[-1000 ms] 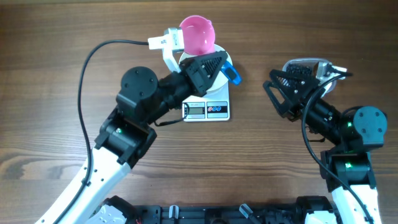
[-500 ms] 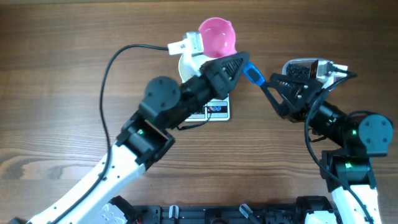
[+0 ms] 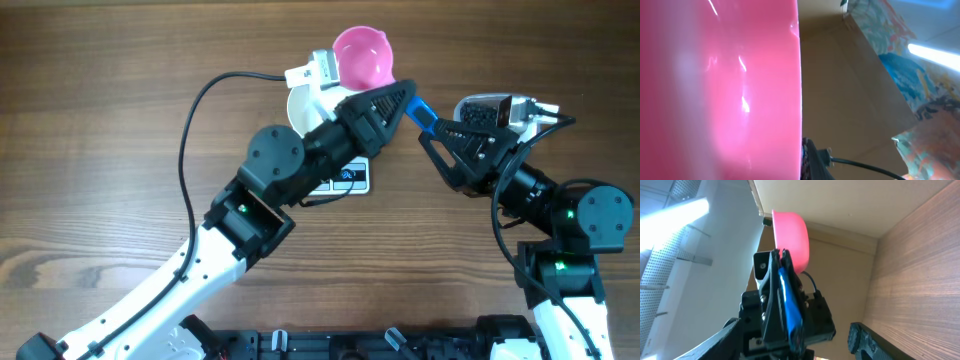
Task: Scoop item into bowl and weigh 150g on scale
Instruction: 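Grasp the scoop's blue handle with the right gripper beside the left gripper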
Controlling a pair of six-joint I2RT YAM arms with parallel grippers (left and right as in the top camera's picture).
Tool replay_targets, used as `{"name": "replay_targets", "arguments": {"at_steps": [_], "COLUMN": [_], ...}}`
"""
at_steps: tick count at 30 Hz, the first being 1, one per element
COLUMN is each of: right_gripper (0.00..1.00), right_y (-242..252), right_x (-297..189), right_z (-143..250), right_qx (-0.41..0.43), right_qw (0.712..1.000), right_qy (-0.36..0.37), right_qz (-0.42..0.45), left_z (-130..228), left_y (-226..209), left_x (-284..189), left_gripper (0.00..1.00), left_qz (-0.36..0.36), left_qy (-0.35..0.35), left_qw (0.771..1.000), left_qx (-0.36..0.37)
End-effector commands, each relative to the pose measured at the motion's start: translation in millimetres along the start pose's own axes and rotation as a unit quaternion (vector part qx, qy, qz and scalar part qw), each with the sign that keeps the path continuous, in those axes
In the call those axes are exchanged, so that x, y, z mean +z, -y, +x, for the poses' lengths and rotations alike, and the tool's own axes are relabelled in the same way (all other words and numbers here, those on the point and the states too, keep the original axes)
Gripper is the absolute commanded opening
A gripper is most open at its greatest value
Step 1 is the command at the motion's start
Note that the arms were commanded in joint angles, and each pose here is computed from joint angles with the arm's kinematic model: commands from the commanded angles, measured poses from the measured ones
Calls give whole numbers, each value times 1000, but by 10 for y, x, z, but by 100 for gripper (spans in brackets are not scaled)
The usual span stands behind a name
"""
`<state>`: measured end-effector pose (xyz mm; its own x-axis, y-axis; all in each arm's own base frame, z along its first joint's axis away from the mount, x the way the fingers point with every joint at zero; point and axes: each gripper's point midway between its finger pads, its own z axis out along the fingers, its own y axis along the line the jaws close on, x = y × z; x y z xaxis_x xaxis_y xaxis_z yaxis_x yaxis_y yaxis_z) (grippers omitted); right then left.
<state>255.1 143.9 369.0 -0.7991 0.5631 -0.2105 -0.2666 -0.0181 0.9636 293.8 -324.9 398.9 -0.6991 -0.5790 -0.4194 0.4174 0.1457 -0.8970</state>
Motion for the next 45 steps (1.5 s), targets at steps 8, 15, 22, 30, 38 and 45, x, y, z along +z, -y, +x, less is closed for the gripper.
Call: {"name": "replay_targets", "arguments": {"at_steps": [8,15,22,30,38,45], "right_gripper": [61,40,36,32,29,29], "right_y": [-46,-46,-47,-61,-60,-62], "right_x": [8,8,8,8,8,6], "right_z": [1,-5,-18,-30,-31,-75], "right_qx": [-4,-4,-4,-3,-3,-3], "right_qw": [1000,1000,1000,1000,1000,1000], "right_qy": [-2,0,4,8,8,21], "right_qz": [-4,-4,-4,-7,-7,-7], "left_z": [130,134,137,177,178,178], "left_y": [-34,-39,-48,-29,-29,-30], "left_x": [60,63,63,66,66,66], "left_gripper": [4,4,4,4,4,4], "left_qz": [-4,-4,-6,-4,-4,-4], "left_qy": [-12,-13,-13,-18,-18,-18], "left_qw": [1000,1000,1000,1000,1000,1000], "left_qx": [-12,-13,-13,-15,-15,-15]}}
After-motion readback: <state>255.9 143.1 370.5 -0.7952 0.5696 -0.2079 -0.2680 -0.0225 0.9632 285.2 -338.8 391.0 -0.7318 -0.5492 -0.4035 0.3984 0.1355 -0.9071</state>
